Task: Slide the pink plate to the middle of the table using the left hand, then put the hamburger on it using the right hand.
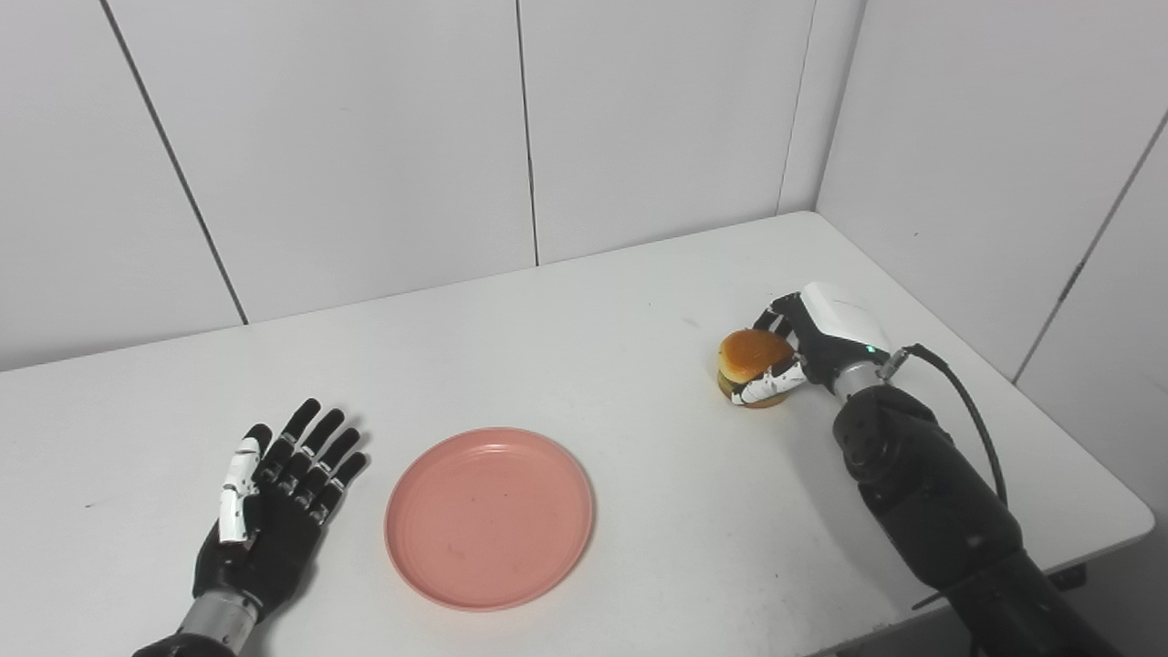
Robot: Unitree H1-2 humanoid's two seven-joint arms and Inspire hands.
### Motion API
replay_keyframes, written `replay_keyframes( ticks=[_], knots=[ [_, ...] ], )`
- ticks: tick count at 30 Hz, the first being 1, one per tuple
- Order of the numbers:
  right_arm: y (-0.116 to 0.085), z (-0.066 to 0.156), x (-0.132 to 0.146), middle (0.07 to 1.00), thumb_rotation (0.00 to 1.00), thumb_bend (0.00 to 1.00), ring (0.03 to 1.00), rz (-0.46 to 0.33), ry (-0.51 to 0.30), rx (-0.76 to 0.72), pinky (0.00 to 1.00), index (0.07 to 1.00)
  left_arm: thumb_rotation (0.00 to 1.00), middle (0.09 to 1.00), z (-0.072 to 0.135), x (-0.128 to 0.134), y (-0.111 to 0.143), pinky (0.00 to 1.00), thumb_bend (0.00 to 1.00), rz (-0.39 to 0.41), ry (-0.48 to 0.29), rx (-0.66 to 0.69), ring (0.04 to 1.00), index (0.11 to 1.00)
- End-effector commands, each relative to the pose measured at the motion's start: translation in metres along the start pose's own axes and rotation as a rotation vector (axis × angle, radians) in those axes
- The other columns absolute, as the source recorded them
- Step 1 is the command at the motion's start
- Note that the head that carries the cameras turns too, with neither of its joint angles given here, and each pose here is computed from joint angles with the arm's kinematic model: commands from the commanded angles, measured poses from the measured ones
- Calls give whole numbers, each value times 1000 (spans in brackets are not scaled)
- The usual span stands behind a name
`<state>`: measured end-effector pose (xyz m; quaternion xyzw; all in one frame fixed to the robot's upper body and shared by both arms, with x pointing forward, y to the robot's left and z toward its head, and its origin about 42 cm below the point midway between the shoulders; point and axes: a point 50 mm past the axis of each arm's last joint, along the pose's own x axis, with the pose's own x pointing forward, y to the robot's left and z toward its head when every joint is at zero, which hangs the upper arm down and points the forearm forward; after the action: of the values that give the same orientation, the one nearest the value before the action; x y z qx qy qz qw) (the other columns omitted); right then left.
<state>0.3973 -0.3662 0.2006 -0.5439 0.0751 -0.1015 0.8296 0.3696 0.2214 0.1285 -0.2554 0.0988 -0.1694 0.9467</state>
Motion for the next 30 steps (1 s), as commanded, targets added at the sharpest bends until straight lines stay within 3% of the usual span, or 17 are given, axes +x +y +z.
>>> replay_keyframes(
  ticks=[1,4,8,13,15,17,30],
  knots=[
    [-30,14,7,252,122,513,192,-107,-87,7,135,469,1000,935,2,0,-1,943,336,8,5,20,929,928],
    [-37,25,1,337,124,513,266,-133,-105,28,196,471,1000,935,2,0,-4,943,339,5,1,22,928,929],
    [-47,37,-5,316,125,510,260,-144,-170,56,192,470,1000,932,0,1,-10,933,340,8,-2,38,923,925],
    [-60,68,-19,333,128,508,293,-163,-293,68,225,471,1000,927,-3,3,-19,932,336,15,-5,48,922,917],
    [-61,81,-25,288,126,509,243,-158,-335,68,189,469,1000,920,-4,4,-23,923,334,20,-5,52,917,908],
    [-62,96,-31,240,126,512,186,-151,-374,72,141,469,1000,919,-5,5,-27,920,333,21,-5,53,915,907],
    [-45,160,-55,264,120,512,205,-43,-597,159,160,469,1000,888,-14,15,-54,861,334,44,-3,53,874,896]
  ],
)
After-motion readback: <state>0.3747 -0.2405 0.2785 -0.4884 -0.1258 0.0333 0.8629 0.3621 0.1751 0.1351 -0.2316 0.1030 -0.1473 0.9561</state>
